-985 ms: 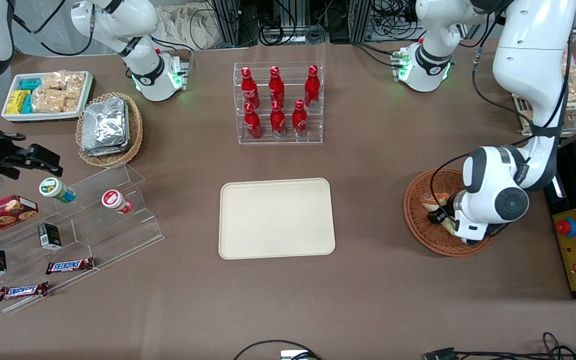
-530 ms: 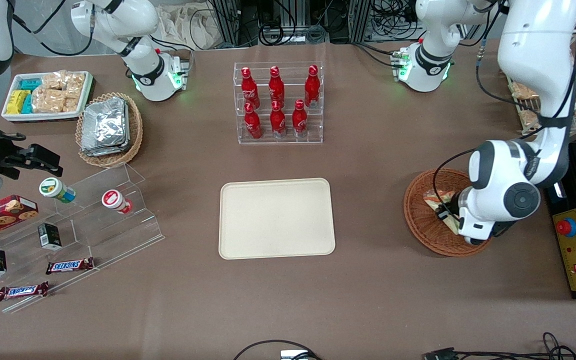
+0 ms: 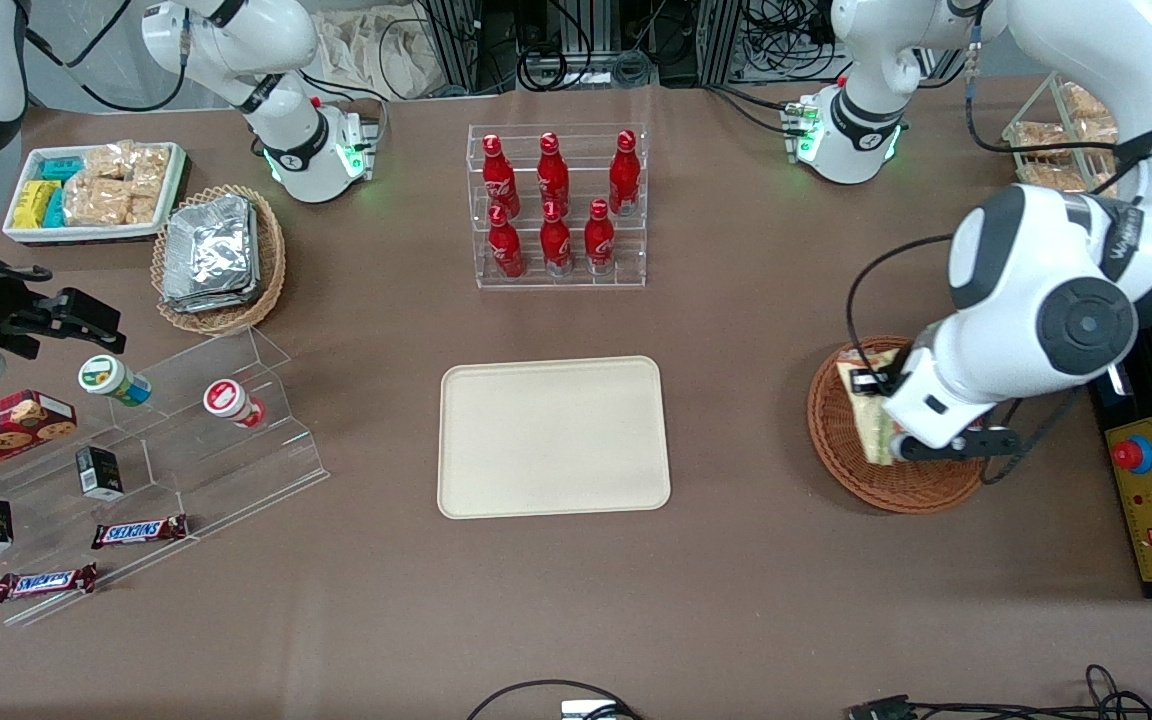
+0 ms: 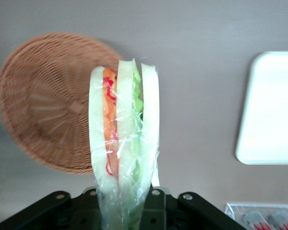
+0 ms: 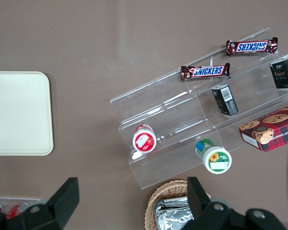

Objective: Place sandwich from basket to tray
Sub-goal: 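Lift the sandwich and carry it toward the cream tray, then lower the sandwich onto the tray and open the left gripper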

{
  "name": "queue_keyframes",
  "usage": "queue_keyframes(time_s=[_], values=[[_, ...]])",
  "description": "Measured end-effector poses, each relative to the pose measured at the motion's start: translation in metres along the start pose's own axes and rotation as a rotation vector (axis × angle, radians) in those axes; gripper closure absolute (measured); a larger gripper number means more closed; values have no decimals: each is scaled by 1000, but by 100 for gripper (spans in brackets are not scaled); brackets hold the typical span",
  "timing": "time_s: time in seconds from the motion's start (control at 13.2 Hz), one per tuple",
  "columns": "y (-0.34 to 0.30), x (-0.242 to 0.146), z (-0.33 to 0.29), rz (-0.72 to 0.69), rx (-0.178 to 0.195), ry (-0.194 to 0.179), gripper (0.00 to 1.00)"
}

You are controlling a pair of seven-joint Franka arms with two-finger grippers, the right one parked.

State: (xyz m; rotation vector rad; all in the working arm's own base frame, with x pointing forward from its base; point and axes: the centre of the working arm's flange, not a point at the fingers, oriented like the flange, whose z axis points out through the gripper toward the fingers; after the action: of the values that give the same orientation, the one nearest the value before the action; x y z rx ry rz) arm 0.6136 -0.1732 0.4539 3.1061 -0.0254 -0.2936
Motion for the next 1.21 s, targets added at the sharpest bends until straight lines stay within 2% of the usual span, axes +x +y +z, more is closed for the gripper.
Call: queue_keyframes(time_s=[0.15,0.38,0.61,0.76,0.98,1.14,1.21], values=[[52,-6,7,91,-19,-11,80],[112,-1,45,157,-54,-68,80],[145,17,88,165,-155,-139,81],[161,26,117,169,-186,-140,83],[195,26,160,173,-200,-137,83],[214,24,183,185,-192,-120,83],[217,25,193,184,-171,-111,83]])
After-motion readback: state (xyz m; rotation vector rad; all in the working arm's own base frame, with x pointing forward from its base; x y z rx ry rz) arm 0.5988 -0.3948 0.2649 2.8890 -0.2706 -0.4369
